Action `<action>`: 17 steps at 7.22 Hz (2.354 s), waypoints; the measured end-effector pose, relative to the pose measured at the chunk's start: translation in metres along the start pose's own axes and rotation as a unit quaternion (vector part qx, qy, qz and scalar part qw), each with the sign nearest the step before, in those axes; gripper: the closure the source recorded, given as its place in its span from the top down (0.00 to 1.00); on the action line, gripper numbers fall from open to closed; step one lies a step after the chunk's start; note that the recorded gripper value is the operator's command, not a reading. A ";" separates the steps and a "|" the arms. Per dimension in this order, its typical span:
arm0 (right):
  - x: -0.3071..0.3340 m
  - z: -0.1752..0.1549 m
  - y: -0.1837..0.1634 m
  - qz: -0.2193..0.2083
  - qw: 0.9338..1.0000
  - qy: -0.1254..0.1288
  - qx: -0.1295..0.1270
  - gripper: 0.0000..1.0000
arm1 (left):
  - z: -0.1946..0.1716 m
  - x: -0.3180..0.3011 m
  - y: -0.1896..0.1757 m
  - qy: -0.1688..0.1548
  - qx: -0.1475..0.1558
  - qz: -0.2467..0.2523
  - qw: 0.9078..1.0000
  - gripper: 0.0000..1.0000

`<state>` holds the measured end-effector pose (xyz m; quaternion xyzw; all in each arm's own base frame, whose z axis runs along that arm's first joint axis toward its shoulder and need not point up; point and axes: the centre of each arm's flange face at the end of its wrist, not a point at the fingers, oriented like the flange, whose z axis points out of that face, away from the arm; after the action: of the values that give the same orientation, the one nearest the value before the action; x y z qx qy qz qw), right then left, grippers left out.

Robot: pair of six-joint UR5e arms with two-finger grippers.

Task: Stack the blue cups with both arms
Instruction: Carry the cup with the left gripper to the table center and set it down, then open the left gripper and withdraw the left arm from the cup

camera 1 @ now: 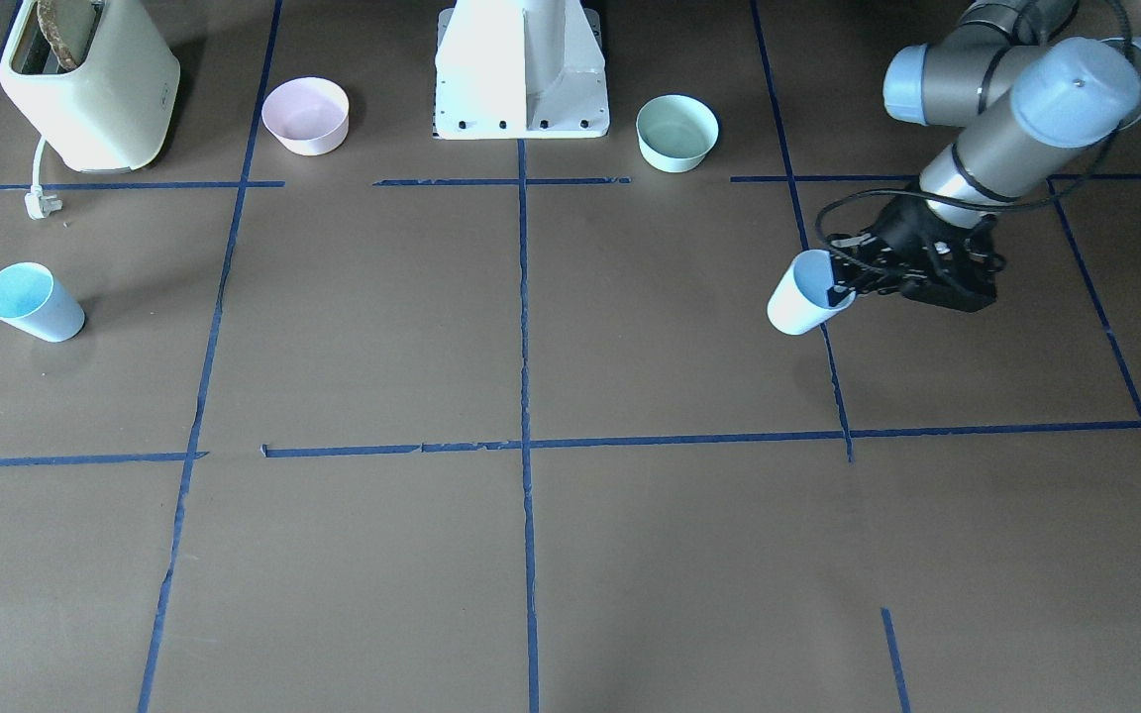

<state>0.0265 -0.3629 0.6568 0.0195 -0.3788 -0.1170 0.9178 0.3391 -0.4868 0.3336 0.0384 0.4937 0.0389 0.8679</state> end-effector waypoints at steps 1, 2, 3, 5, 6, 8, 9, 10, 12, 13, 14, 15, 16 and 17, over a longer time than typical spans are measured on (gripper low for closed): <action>0.000 0.000 0.000 0.000 1.000 0.000 0.000 1.00 | 0.019 0.068 0.002 -0.007 -0.003 -0.017 1.000 0.00; 0.000 0.000 0.000 0.000 1.000 0.000 0.000 1.00 | 0.042 0.131 0.008 -0.020 0.003 -0.034 0.999 0.00; 0.000 0.000 0.000 0.000 1.000 0.002 0.000 1.00 | 0.064 0.183 0.011 -0.031 0.013 -0.052 0.998 0.00; 0.000 0.000 0.000 0.000 1.000 0.002 0.000 1.00 | 0.113 0.252 0.018 -0.056 0.033 -0.068 0.996 0.07; 0.000 0.000 0.000 0.000 1.000 0.002 0.000 1.00 | 0.127 0.264 0.022 -0.064 0.037 -0.074 0.995 0.33; 0.000 0.000 -0.001 -0.001 1.000 0.002 0.000 1.00 | 0.139 0.269 0.026 -0.071 0.036 -0.079 0.994 1.00; 0.000 -0.001 -0.001 -0.001 1.000 0.002 0.001 1.00 | 0.141 0.269 0.026 -0.073 0.036 -0.079 0.994 1.00; -0.001 -0.001 -0.001 -0.002 1.000 0.002 0.002 1.00 | 0.139 0.269 0.027 -0.073 0.036 -0.078 0.994 1.00; -0.003 -0.003 -0.003 -0.004 1.000 -0.004 0.004 1.00 | 0.113 0.268 0.025 -0.074 0.036 -0.072 0.994 1.00; -0.005 -0.004 -0.005 -0.005 1.000 -0.008 0.006 1.00 | 0.085 0.257 0.027 -0.080 0.027 -0.059 0.995 1.00; -0.006 -0.006 -0.008 -0.007 1.000 -0.009 0.009 1.00 | 0.054 0.223 0.034 -0.084 0.020 -0.039 0.996 1.00; -0.007 -0.007 -0.012 -0.009 1.000 -0.009 0.011 1.00 | 0.025 0.171 0.041 -0.088 0.014 -0.005 0.996 1.00; -0.008 -0.008 -0.015 -0.010 1.000 -0.009 0.013 1.00 | -0.002 0.108 0.043 -0.099 0.007 0.036 0.994 1.00; -0.008 -0.009 -0.016 -0.011 1.000 -0.009 0.013 1.00 | -0.028 0.036 0.039 -0.114 -0.007 0.071 0.991 1.00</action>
<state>0.0236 -0.3771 0.6428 0.0350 -0.3881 -0.1224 0.9128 0.3321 -0.4430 0.2928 0.0715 0.3877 0.0991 0.9137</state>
